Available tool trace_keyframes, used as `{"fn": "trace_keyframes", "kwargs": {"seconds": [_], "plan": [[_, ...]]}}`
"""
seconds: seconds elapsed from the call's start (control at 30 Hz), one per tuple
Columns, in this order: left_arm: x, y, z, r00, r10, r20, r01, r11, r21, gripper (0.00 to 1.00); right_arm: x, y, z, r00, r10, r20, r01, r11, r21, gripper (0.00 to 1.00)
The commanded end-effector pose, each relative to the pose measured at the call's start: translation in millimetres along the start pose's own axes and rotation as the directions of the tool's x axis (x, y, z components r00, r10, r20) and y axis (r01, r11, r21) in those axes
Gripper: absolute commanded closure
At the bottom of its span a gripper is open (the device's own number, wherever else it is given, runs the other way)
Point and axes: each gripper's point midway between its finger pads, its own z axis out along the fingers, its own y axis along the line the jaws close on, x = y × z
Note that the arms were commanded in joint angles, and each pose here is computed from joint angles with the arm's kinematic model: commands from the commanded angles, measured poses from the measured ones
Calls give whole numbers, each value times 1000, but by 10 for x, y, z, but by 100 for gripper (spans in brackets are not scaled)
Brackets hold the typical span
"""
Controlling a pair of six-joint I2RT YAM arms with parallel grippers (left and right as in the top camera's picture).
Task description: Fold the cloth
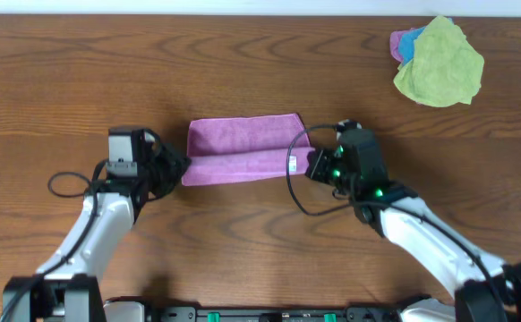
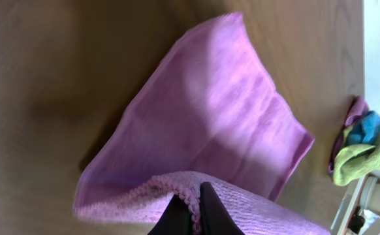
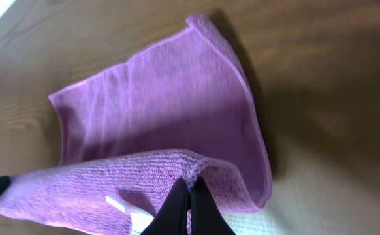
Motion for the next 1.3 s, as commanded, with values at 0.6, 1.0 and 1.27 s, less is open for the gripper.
{"fn": "trace_keyframes", "kwargs": {"seconds": [0.6,1.0,1.27], "plan": [[-646,-140,603,995,12,101,-10,1000,-16,94,-603,-124,629,992,-80,95,74,996,58,99],[-790,-105,832,992,21,126,-19,1000,-16,94,-643,-251,813,987,-84,136,72,993,88,99],[-820,-58,869,989,37,144,-32,999,-35,94,-674,-292,838,984,-90,156,73,992,107,99]]}}
